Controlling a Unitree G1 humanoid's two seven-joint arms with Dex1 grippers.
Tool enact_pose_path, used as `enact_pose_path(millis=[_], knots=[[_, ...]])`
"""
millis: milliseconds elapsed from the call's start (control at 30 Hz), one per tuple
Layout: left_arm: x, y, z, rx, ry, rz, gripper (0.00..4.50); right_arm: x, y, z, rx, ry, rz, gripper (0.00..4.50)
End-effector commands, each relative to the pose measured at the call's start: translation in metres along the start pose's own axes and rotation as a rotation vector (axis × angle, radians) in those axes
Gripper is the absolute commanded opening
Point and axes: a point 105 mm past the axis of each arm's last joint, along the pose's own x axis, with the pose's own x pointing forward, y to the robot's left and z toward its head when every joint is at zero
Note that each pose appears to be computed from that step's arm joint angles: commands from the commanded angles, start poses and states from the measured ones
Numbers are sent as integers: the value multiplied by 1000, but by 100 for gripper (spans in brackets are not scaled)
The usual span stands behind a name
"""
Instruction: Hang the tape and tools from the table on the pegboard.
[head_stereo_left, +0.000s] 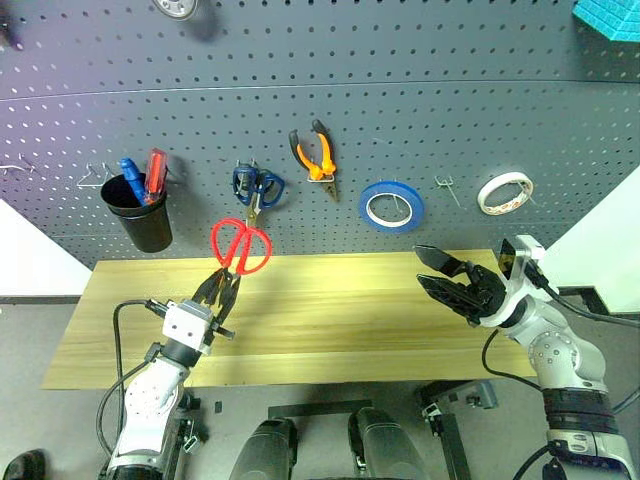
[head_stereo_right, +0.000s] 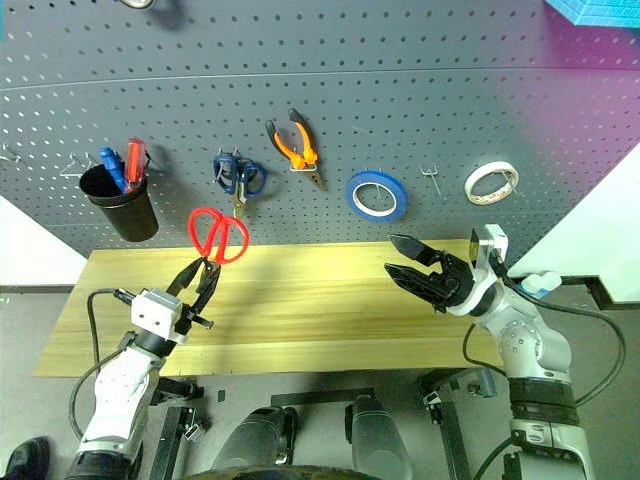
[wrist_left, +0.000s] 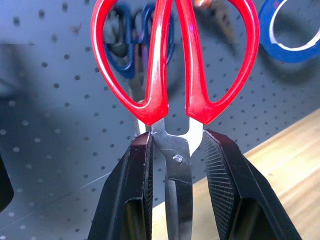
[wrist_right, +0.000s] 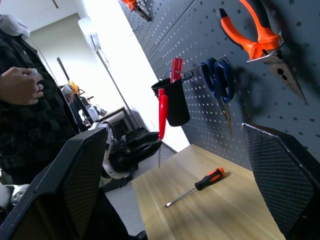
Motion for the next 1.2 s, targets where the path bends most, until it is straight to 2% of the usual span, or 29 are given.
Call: enact_pose_path(millis=[33, 200, 300, 667, 1200], knots=[[8, 13, 10, 20, -73, 13, 109, 5, 6, 6, -47, -11, 31, 450], [26, 8, 21, 40, -135, -32, 109, 5, 6, 3, -50, -2, 29, 450], [27, 4, 23, 35, -143, -42, 109, 4, 6, 3, -54, 3, 23, 450], [49, 7, 53, 20, -175, -15, 109, 4, 5, 1, -51, 10, 19, 450], [62, 3, 41, -7, -107, -6, 109, 2, 6, 1, -63, 27, 10, 450]])
